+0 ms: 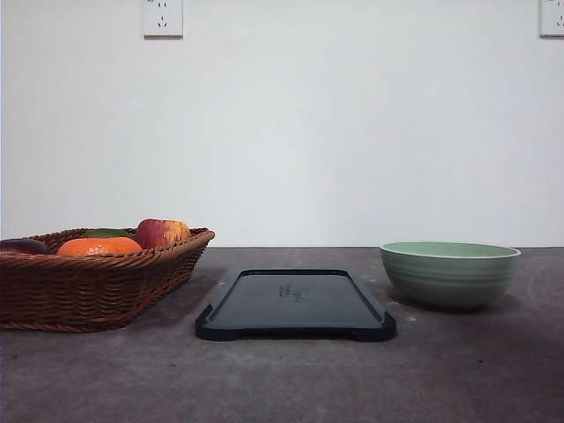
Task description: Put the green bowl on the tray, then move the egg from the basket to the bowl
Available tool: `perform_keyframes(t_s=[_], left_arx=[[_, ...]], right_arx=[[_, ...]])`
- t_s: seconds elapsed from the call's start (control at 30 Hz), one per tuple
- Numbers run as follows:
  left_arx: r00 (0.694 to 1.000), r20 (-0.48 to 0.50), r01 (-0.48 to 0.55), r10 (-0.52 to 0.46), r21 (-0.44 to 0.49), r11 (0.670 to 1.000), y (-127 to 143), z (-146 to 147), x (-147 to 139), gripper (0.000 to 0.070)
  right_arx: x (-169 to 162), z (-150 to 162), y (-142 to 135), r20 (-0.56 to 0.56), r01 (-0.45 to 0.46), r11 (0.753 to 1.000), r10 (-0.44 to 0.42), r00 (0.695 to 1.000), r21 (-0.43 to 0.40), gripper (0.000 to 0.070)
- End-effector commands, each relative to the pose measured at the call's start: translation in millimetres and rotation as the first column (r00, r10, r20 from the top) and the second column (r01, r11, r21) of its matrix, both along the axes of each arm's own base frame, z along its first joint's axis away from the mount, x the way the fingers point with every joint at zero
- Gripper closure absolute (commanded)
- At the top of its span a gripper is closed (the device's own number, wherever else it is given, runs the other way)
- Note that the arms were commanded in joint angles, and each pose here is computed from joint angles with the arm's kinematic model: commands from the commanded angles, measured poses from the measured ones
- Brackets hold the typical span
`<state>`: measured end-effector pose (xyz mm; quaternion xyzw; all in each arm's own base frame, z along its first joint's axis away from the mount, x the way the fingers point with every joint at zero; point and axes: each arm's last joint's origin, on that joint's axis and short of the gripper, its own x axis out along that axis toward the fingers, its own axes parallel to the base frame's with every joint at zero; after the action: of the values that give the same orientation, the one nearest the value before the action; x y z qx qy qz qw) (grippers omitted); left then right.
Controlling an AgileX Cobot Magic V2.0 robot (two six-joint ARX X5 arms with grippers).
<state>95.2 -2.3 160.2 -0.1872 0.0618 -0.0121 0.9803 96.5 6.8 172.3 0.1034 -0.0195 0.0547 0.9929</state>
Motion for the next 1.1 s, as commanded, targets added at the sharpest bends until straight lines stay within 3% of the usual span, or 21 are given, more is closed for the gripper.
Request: perform_keyframes(t_s=[0.0,0.1,0.13,0.2,0.27,0.43,0.53,0.7,0.83,1.07], left_arx=[[0.999,-0.022,-0.033,0.028,-0.258,0.966,0.0,-4.5,1.0,0.07],[0.998,-0.045,-0.067,0.051,-0.528,0.846,-0.1,-3.6,0.9,0.07],[0.997,-0.049,-0.072,0.054,-0.565,0.822,-0.1,-3.4,0.9,0.07],[0.998,-0.039,-0.068,0.056,-0.588,0.806,-0.1,-1.4,0.8,0.07],[0.998,0.008,-0.04,0.054,-0.573,0.818,-0.1,3.2,1.1,0.07],[0.977,0.209,0.054,0.042,-0.436,0.898,-0.1,21.7,0.4,0.07],[0.966,0.257,0.061,0.035,-0.357,0.932,0.0,32.3,-1.7,0.07],[0.946,0.322,0.049,0.036,-0.25,0.967,0.4,61.4,-7.3,0.07],[0.937,0.349,0.031,0.025,-0.155,0.987,0.4,93.1,-11.4,0.07],[0.958,0.284,0.03,-0.035,0.022,0.999,-0.8,153.4,-9.1,0.07]], right_arx=[[0.3,0.1,-0.2,-0.004,-0.002,0.991,0.003,1.0,0.136,0.0691],[-0.1,4.6,-0.2,0.035,-0.015,0.978,0.008,0.999,0.21,0.0691],[-0.4,6.6,-0.2,0.053,-0.021,0.973,0.009,0.999,0.231,0.0691],[-1.1,11.2,-0.2,0.095,-0.037,0.963,0.012,0.995,0.266,0.0692],[-1.8,14.6,-0.1,0.125,-0.053,0.958,0.017,0.992,0.284,0.0693],[-3.0,21.7,0.7,0.146,-0.086,0.957,0.047,0.988,0.278,0.0695],[-3.5,30.9,0.9,0.154,-0.091,0.961,0.051,0.987,0.26,0.0695],[-3.6,62.4,1.6,0.184,-0.097,0.984,0.069,0.98,0.152,0.0695],[1.1,93.0,2.6,0.162,-0.107,0.99,0.091,0.983,0.088,0.0695],[22.6,137.5,7.1,0.058,-0.205,0.978,0.203,0.977,0.026,0.0695]])
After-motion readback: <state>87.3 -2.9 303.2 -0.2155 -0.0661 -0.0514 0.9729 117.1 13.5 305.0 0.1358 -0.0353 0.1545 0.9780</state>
